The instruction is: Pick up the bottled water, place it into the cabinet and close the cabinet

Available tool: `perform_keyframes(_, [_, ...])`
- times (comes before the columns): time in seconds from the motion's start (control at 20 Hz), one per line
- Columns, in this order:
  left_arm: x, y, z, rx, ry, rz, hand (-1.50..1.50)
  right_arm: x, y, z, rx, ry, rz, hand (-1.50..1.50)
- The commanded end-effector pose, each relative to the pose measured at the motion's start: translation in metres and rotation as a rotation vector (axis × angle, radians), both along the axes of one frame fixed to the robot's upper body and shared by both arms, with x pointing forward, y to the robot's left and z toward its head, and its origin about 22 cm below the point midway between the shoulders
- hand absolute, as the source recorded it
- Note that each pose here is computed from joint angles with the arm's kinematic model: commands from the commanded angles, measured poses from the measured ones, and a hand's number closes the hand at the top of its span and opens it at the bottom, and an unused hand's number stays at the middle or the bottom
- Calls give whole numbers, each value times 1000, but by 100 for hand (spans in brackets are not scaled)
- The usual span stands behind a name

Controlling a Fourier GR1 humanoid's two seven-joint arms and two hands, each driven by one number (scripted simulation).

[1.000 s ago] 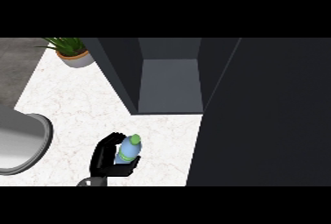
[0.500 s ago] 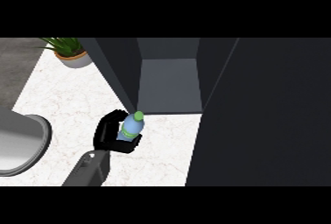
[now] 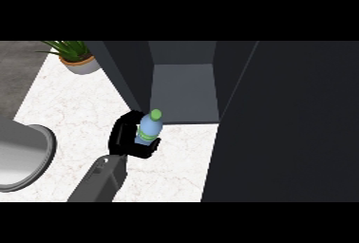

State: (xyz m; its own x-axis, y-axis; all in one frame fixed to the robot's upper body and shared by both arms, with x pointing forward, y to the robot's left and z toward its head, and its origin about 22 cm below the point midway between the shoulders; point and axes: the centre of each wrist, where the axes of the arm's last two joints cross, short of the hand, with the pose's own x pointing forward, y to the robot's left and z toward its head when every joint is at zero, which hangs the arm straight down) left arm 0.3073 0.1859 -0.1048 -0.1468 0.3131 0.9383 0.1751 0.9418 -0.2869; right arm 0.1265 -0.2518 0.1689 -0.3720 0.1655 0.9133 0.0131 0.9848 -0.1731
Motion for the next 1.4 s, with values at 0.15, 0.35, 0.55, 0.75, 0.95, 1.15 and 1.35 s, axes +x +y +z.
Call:
perform_keyframes(0.15, [20, -49, 37, -53, -29, -56, 150, -4, -12, 7, 119, 4, 60, -150])
perform_keyframes(0.35, [32, -59, 58, -36, -40, -56, 150, -2, -27, 4, 114, -13, 32, -150])
perform_keyframes(0.55, [38, -74, 75, -13, -44, -64, 150, 3, -26, -1, 120, -3, 55, -150])
perform_keyframes(0.75, [39, -81, 80, 6, -60, -41, 150, 14, -32, -8, 124, -6, 63, -150])
perform_keyframes(0.95, [48, -88, 96, 21, -45, -5, 150, 17, -40, -11, 123, -3, 78, -150])
perform_keyframes(1.15, [45, -87, 90, 77, -32, 66, 150, 13, -49, -10, 125, -15, 91, -150])
perform_keyframes(1.35, [49, -89, 94, 132, -24, 121, 150, 16, -54, -8, 131, -13, 95, -150])
